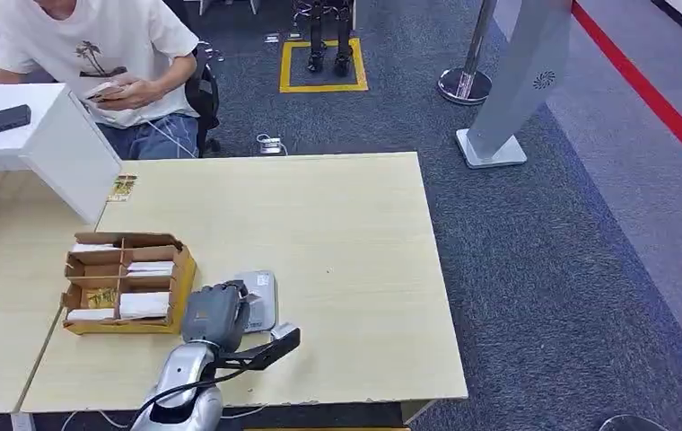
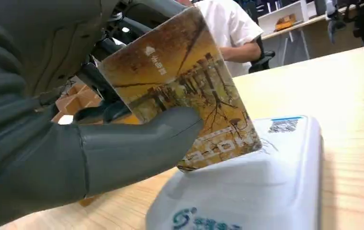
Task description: Pass the card to the sensor for recognition and then transmit it.
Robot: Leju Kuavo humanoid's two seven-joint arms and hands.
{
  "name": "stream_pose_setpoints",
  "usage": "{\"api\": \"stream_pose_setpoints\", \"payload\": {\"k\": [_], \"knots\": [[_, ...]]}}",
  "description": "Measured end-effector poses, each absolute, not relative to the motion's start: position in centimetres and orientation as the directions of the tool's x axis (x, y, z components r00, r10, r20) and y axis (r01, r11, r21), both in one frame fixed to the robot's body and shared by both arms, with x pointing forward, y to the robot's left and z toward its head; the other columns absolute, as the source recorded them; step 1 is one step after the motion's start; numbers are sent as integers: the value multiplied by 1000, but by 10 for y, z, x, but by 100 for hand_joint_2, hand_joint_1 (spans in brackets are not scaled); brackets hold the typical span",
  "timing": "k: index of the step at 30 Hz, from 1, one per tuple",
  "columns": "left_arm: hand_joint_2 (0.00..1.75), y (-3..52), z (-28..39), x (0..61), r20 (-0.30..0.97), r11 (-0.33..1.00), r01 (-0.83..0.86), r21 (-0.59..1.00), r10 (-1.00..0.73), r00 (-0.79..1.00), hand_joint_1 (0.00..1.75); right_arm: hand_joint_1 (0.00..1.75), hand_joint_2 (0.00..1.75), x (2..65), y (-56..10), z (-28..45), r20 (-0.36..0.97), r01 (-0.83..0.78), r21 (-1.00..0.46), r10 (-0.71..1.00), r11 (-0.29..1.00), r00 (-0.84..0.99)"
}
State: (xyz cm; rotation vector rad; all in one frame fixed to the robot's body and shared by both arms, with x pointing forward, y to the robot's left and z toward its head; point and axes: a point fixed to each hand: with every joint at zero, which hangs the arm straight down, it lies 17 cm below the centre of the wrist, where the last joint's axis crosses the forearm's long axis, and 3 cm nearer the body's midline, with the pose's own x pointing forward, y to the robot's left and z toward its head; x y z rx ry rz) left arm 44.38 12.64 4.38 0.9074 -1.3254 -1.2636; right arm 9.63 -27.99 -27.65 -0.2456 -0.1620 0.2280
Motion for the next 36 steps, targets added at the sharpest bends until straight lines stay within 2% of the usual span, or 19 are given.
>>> {"api": "stream_pose_setpoints", "payload": {"k": [9,23,30,36], "knots": [[175,104,34,439,215,183,168,969,-957,-194,175,0,0,96,-279,-277,129,-200,-253,238,947,963],[175,101,33,439,232,201,172,964,-954,-187,175,0,0,97,-278,-277,137,-182,-249,221,951,966],[175,158,90,469,170,167,34,985,-981,-92,175,0,0,94,-278,-277,129,-186,-248,223,951,966],[175,178,124,478,154,157,-47,986,-985,-73,175,0,0,94,-278,-277,129,-186,-248,223,951,966]]}}
